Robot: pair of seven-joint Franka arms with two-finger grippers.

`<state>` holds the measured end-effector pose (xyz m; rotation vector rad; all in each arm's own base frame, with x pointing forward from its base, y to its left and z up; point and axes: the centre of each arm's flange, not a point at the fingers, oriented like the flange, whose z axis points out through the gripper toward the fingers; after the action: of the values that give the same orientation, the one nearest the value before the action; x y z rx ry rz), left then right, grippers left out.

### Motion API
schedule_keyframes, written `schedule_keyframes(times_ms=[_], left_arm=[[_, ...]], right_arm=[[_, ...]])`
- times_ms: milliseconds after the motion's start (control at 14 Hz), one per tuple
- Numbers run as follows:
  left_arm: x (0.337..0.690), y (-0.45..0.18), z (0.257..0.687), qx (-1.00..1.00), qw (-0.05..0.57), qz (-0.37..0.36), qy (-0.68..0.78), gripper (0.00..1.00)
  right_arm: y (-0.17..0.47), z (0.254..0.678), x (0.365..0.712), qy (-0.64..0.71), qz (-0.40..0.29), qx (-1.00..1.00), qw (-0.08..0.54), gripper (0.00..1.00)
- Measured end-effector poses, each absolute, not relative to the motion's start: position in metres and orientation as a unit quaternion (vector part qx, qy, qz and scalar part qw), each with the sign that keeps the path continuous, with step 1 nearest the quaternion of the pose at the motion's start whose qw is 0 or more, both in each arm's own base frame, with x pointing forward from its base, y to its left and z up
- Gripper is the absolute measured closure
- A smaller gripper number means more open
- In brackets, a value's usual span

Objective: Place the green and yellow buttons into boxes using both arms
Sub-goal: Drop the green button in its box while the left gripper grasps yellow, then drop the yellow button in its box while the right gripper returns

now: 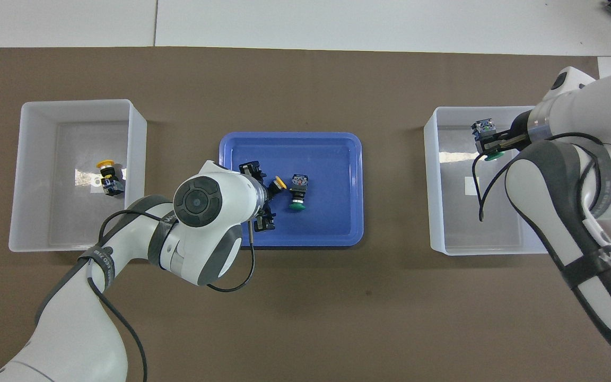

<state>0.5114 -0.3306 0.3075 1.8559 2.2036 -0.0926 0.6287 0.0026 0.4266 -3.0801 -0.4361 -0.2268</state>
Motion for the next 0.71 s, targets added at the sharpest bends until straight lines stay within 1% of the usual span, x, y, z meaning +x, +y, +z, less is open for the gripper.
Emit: schedule_keyframes(times_ms=[143, 286, 357, 429, 500, 571, 643, 714], left_arm=[[0.506, -0.332, 0.293, 0.635, 0.132, -0.033, 0.761, 0.0], [0.503, -0.333, 0.286, 0.629, 0.136, -0.034, 0.765, 0.05], [0.502, -0.334, 0.287, 0.628, 0.136, -0.034, 0.766, 0.15], [0.502, -0.335, 0.288, 0.627, 0.137, -0.035, 0.766, 0.29], [0.501, -0.336, 0.289, 0.627, 0.138, -0.035, 0.766, 0.41], [0.501, -0.336, 0.289, 0.627, 0.138, -0.034, 0.766, 0.52], [0.502, -0.336, 0.289, 0.628, 0.138, -0.033, 0.765, 0.56], [0.503, -0.335, 0.29, 0.628, 0.139, -0.031, 0.765, 0.56]], right_arm=[[-0.018, 0.381, 0.631, -0.138, -0.079, -0.987, 0.005, 0.61], [-0.026, 0.344, 0.629, -0.162, -0.075, -0.984, 0.001, 0.61], [-0.027, 0.334, 0.627, -0.189, -0.071, -0.979, 0.0, 0.61], [-0.027, 0.328, 0.624, -0.22, -0.068, -0.973, -0.002, 0.61], [-0.027, 0.325, 0.622, -0.238, -0.07, -0.969, -0.004, 0.55], [-0.026, 0.322, 0.621, -0.245, -0.072, -0.967, -0.005, 0.44], [-0.026, 0.322, 0.621, -0.247, -0.074, -0.966, -0.006, 0.31], [-0.026, 0.324, 0.621, -0.247, -0.077, -0.966, -0.007, 0.21]])
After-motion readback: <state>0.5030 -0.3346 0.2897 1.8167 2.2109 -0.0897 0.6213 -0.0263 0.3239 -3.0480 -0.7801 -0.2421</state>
